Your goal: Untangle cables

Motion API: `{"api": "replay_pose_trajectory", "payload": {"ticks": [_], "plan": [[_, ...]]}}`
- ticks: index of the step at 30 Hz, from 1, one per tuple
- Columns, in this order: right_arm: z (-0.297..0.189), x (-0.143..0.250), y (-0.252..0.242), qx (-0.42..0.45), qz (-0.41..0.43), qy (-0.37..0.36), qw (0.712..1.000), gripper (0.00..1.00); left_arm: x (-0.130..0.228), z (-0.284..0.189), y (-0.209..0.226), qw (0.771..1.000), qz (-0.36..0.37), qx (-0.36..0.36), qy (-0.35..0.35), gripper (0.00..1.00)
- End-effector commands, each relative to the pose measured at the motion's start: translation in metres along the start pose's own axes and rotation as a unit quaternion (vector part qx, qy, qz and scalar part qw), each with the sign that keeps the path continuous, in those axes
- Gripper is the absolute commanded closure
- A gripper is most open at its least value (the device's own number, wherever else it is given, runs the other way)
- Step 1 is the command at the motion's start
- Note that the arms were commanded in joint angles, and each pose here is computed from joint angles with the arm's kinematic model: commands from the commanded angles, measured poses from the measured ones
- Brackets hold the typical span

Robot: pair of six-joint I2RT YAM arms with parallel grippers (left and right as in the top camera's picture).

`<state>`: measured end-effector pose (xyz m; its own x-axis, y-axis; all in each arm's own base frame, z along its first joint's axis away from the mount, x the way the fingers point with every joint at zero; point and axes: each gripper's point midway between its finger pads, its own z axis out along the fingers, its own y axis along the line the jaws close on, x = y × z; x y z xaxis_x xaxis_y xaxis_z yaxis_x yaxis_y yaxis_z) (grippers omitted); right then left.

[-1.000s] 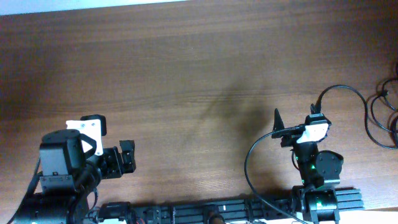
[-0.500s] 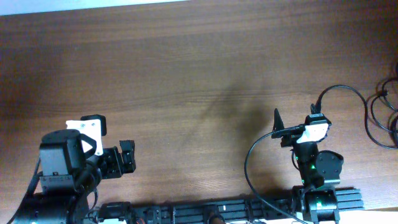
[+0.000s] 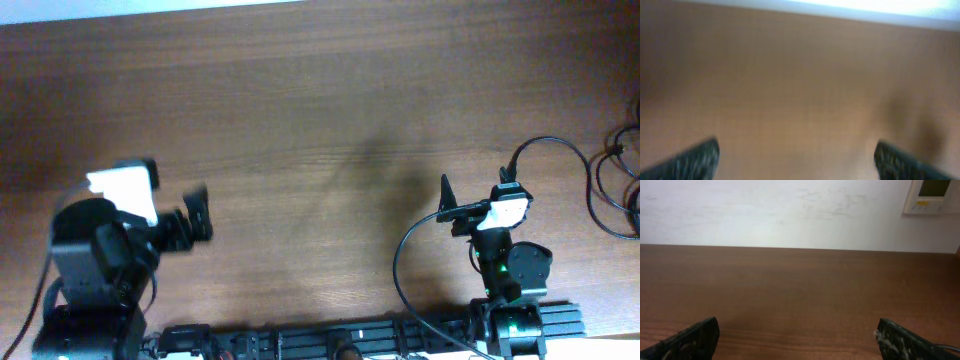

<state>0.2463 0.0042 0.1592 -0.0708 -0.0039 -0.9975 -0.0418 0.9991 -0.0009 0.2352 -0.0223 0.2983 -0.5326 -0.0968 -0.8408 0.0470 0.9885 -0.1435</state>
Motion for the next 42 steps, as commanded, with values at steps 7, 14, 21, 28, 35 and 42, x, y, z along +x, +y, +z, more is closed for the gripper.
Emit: {"api": "replay_pose_trajectory", "payload": {"ticks": [7, 14, 21, 28, 35, 42], "plan": [[0.000, 0.001, 0.003, -0.009, -0.001, -0.001, 1.000, 0.01, -0.040, -0.059, -0.013, 0.888, 0.056, 0.056, -0.453, 0.01], [0.000, 0.001, 0.003, -0.009, -0.001, -0.001, 1.000, 0.01, -0.010, -0.032, 0.013, 0.876, 0.035, 0.008, -0.481, 0.01], [0.000, 0.001, 0.003, -0.009, -0.001, -0.001, 1.000, 0.01, 0.030, 0.017, 0.039, 0.904, 0.010, -0.044, -0.425, 0.01], [0.000, 0.001, 0.003, -0.009, -0.001, -0.001, 1.000, 0.01, 0.065, 0.048, 0.053, 0.933, 0.026, -0.080, -0.349, 0.01], [0.000, 0.001, 0.003, -0.009, -0.001, -0.001, 1.000, 0.01, 0.109, 0.076, 0.062, 0.963, 0.049, -0.101, -0.244, 0.01], [0.000, 0.001, 0.003, -0.009, -0.001, -0.001, 1.000, 0.01, 0.109, 0.078, 0.057, 0.959, 0.119, -0.104, -0.235, 0.01]]}}
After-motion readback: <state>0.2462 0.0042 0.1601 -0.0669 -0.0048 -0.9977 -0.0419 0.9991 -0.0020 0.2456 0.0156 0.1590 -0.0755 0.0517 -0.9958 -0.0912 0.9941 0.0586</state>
